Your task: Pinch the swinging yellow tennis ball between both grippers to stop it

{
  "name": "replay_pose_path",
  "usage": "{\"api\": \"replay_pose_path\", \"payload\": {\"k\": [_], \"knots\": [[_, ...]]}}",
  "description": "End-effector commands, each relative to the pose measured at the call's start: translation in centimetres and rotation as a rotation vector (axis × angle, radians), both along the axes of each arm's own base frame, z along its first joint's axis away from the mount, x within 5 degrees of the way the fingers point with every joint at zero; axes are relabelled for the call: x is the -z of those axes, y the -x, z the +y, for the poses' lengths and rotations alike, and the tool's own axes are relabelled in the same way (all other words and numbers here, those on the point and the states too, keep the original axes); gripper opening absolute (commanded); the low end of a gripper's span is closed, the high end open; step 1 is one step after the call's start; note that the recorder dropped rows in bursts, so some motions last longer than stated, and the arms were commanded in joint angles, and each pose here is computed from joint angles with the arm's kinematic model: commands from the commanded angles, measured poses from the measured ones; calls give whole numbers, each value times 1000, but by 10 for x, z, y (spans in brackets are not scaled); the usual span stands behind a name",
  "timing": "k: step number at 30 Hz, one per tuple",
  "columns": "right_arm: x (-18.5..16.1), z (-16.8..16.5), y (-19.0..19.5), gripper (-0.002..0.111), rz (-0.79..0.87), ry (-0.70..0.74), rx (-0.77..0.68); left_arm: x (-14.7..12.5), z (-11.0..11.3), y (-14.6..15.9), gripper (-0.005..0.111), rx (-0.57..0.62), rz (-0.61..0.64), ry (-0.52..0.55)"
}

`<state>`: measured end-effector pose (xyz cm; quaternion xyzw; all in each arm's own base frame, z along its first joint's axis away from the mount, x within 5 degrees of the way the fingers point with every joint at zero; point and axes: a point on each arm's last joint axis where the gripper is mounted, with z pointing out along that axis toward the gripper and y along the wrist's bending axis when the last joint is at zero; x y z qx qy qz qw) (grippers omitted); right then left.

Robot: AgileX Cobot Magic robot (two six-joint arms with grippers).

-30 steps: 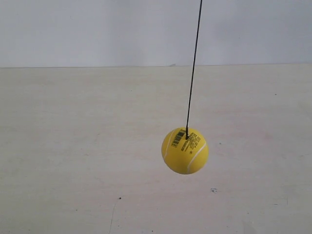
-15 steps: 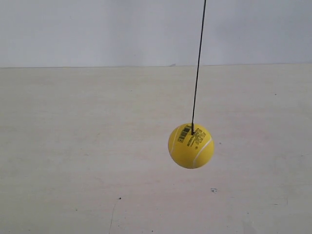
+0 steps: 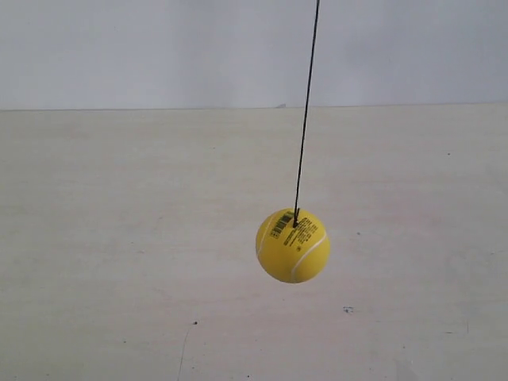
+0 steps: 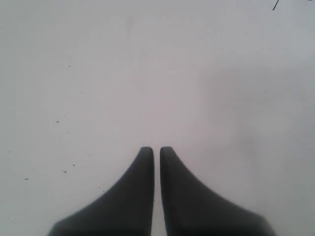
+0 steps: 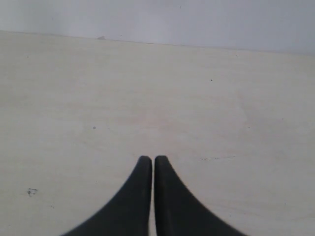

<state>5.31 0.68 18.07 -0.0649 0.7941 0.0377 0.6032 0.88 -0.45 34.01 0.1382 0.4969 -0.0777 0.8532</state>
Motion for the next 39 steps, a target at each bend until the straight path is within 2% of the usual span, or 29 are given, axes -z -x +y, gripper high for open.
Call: {"api": "replay_pose_path", "payload": {"k": [1, 12, 17, 19, 24, 28, 31, 33, 39], "knots": [[-1, 0, 0, 0, -15, 11, -1, 1, -1, -1, 5, 15, 6, 7], [-1, 0, 0, 0, -15, 11, -1, 2, 0, -1, 5, -5, 9, -1], [-1, 0, 0, 0, -15, 11, -1, 15, 1, -9, 5, 20, 118, 113], [-1, 0, 0, 0, -15, 11, -1, 31, -1, -17, 5, -30, 155, -1], [-1, 0, 0, 0, -15, 11, -1, 78, -10, -33, 5, -50, 260, -172], [-1, 0, 0, 0, -15, 11, -1, 114, -10, -43, 5, -69, 388, -116], [-1, 0, 0, 0, -15, 11, -1, 131, -8, -46, 5, -114, 449, -50], [-1, 0, 0, 0, -15, 11, -1, 134, -3, -47, 5, -186, 490, 0], [-1, 0, 0, 0, -15, 11, -1, 141, 7, -47, 5, -346, 575, 61]]}}
